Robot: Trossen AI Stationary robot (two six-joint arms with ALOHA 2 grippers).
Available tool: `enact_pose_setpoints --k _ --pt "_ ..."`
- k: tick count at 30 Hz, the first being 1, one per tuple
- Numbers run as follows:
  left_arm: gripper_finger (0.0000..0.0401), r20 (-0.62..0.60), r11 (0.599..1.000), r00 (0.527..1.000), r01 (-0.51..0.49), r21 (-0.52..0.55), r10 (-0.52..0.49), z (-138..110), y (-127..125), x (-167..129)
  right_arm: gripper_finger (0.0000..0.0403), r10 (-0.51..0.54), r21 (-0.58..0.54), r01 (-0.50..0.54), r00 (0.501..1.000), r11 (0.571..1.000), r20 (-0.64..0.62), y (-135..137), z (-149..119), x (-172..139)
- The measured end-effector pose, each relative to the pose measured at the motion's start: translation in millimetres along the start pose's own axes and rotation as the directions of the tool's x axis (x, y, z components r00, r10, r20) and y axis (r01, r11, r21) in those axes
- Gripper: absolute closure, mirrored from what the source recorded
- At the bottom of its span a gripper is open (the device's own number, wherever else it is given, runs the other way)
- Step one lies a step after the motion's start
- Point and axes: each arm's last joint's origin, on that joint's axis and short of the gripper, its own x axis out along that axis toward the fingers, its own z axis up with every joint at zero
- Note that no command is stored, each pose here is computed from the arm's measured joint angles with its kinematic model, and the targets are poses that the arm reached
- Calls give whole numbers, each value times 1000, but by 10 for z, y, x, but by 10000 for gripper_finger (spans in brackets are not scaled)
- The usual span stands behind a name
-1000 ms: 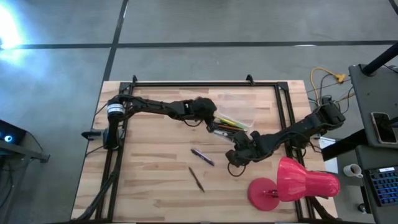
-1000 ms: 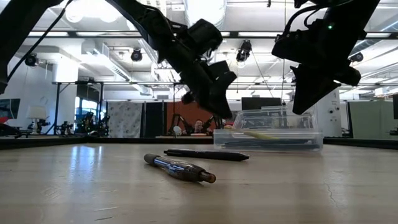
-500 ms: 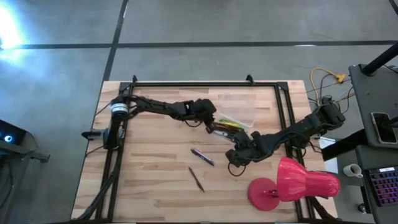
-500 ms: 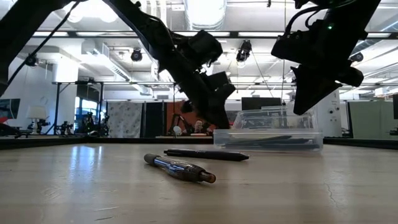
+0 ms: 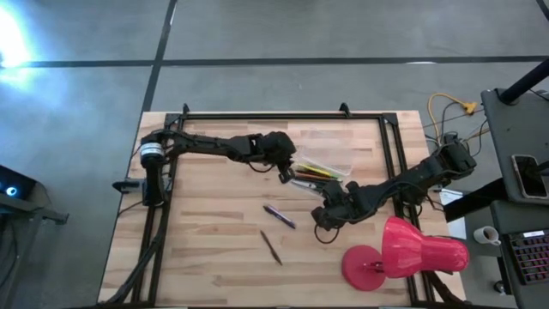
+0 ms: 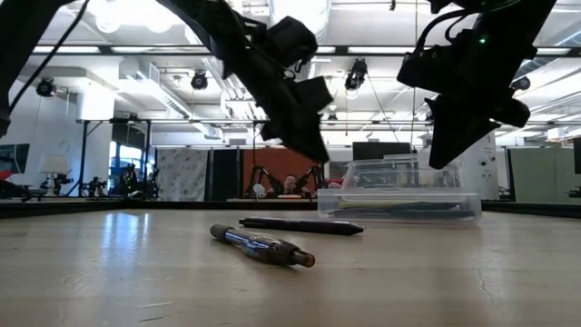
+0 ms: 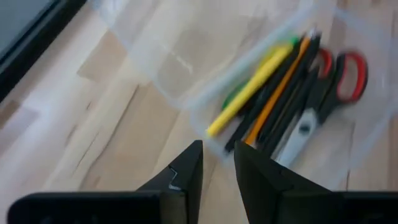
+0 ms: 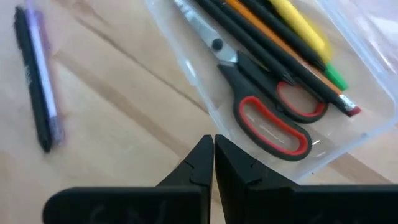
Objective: Pick & place school supplies into a supply box
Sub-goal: Put the brown pen into the transparent supply box
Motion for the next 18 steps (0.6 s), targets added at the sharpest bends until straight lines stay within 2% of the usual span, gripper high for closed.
enact_pose_setpoints --k 3,5,6,8,9,12,18 --pt "324 -65 997 997 44 63 -40 -37 -20 -188 394 42 -58 -45 998 997 -41 30 8 8" --pt "324 -132 977 977 180 113 -165 -114 -86 -309 394 88 -104 -95 993 990 -73 63 25 17" --pt "324 -164 951 953 279 132 -256 -169 -138 -362 394 108 -126 -118 990 985 -87 77 32 21" --pt "324 -234 867 872 472 162 -431 -343 -244 -430 394 143 -161 -159 984 974 -106 100 57 30" --pt "324 -250 823 836 537 185 -489 -421 -306 -465 394 156 -176 -174 981 969 -112 108 65 32" --pt "324 -280 757 798 598 262 -533 -661 -456 -555 394 167 -195 -189 978 962 -125 114 79 34" --pt "313 -354 683 747 662 308 -564 -1067 -768 -671 391 232 -173 -261 957 950 -175 160 75 24"
